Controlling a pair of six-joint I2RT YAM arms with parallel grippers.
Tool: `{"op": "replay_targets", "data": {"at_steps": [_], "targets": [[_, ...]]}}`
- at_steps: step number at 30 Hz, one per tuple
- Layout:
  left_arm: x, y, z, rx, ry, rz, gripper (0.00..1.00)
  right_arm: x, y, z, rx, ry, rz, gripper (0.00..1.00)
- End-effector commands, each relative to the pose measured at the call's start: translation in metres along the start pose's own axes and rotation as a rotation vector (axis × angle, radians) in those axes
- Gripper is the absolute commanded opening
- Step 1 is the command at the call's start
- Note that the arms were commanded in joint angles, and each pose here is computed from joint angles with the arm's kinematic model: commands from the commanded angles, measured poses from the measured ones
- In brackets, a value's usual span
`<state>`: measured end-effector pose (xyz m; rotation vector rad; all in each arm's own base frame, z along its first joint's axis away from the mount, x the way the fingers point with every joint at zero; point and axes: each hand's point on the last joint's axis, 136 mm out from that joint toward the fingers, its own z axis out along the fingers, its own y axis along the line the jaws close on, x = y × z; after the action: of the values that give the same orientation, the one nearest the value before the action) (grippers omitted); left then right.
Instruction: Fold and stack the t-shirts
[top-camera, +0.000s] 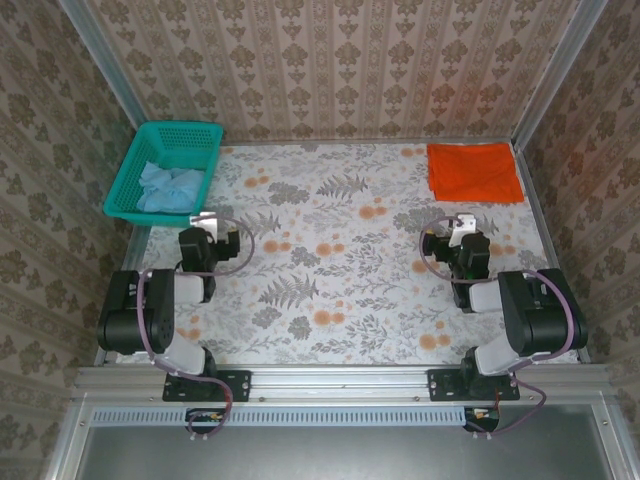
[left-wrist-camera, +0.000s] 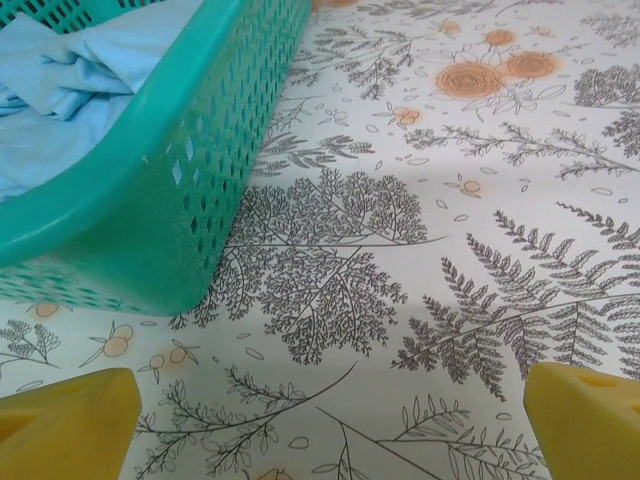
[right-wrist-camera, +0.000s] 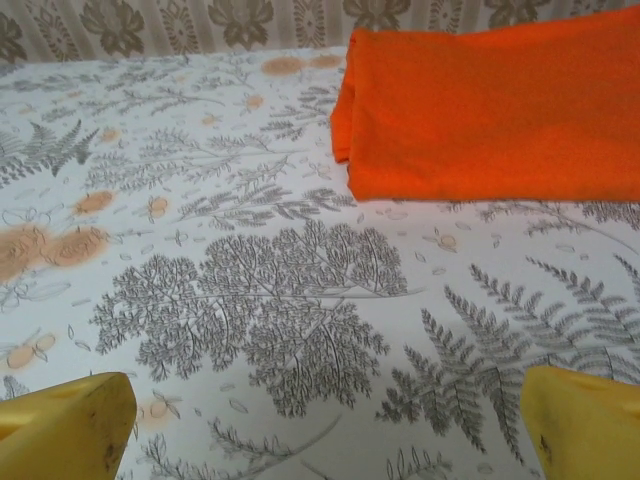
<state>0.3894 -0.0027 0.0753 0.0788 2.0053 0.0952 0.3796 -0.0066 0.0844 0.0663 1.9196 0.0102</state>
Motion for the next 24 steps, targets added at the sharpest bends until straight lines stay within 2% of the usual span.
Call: {"op": "replay_targets", "data": {"at_steps": [1,24], "targets": [[-0.0209,0.0020,0.0022,0.025,-0.068,-0.005,1.00,-0.0194,-0.0035,0.0135,0.037,-0.010,0.007,0.99],[-0.0214,0.0007,0.0014,0.023,-0.073,0.001,1.00,-0.0193,-0.0009,0.0130,0.032,-0.012,-0.006,0.99]]}}
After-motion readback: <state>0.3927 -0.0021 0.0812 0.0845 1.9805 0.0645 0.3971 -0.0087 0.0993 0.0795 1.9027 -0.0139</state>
